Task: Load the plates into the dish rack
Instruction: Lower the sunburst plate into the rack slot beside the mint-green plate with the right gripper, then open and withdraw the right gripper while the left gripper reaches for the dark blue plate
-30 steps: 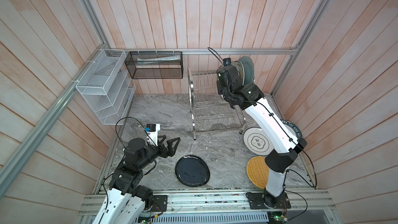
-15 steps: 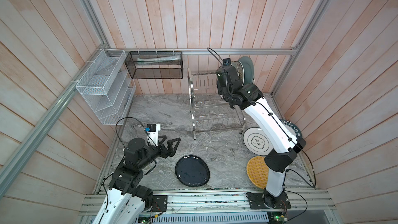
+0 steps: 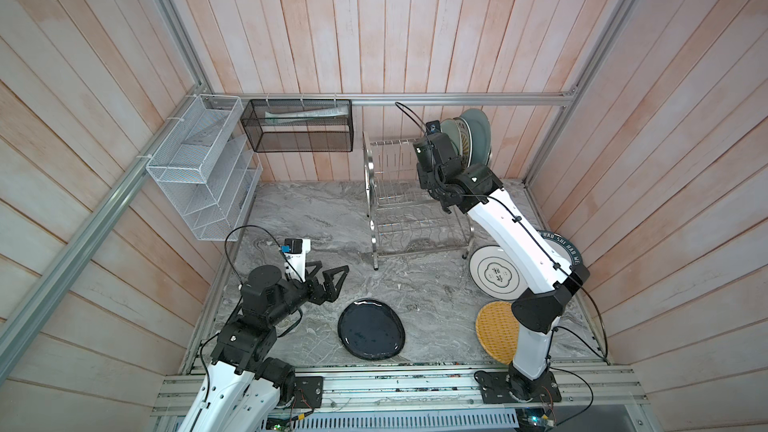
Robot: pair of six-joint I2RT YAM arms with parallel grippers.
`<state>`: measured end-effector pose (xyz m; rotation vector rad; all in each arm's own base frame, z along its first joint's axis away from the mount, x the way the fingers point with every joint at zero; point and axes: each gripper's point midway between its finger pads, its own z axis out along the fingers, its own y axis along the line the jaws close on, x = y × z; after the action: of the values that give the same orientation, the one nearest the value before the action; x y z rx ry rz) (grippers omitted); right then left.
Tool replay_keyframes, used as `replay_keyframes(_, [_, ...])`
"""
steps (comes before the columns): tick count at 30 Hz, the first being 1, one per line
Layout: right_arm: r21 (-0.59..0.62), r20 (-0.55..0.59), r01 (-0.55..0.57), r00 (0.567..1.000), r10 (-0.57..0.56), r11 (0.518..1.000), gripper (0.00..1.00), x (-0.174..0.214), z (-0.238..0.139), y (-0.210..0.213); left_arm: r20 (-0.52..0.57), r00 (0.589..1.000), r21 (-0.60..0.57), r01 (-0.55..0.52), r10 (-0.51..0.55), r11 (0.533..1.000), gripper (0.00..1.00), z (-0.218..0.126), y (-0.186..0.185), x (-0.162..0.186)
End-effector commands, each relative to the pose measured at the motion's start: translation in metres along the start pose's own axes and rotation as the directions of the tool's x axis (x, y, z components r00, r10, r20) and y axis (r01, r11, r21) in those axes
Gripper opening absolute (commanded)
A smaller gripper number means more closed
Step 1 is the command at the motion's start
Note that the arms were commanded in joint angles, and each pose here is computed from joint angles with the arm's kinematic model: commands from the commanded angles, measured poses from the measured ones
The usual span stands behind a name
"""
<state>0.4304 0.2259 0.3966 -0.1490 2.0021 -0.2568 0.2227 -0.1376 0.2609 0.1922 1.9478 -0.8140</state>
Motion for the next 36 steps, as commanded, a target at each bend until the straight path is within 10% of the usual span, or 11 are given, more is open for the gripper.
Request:
replay_keyframes(1, [0.004, 0.031, -0.026, 0.999, 0.026, 1.0, 0.43, -0.011, -0.013, -0.015, 0.006, 1.0, 0.006, -0.02, 0.02, 1.0, 1.0, 0.002, 0.001, 0.001])
replay_keyframes(23, [-0.077, 0.127, -0.082, 0.988, 0.091, 0.994, 0.65, -0.039, -0.065, -0.032, -0.022, 1.0, 0.012, 0.017, -0.017, 1.0, 1.0, 0.005, 0.001, 0.004])
replay_keyframes(36, [-0.398, 0.157, -0.208, 0.944, 0.29, 0.894, 0.88, 0.02, -0.142, -0.056, -0.164, 0.888, -0.099, 0.419, -0.43, 0.902, 1.0, 0.006, 0.019, 0.06])
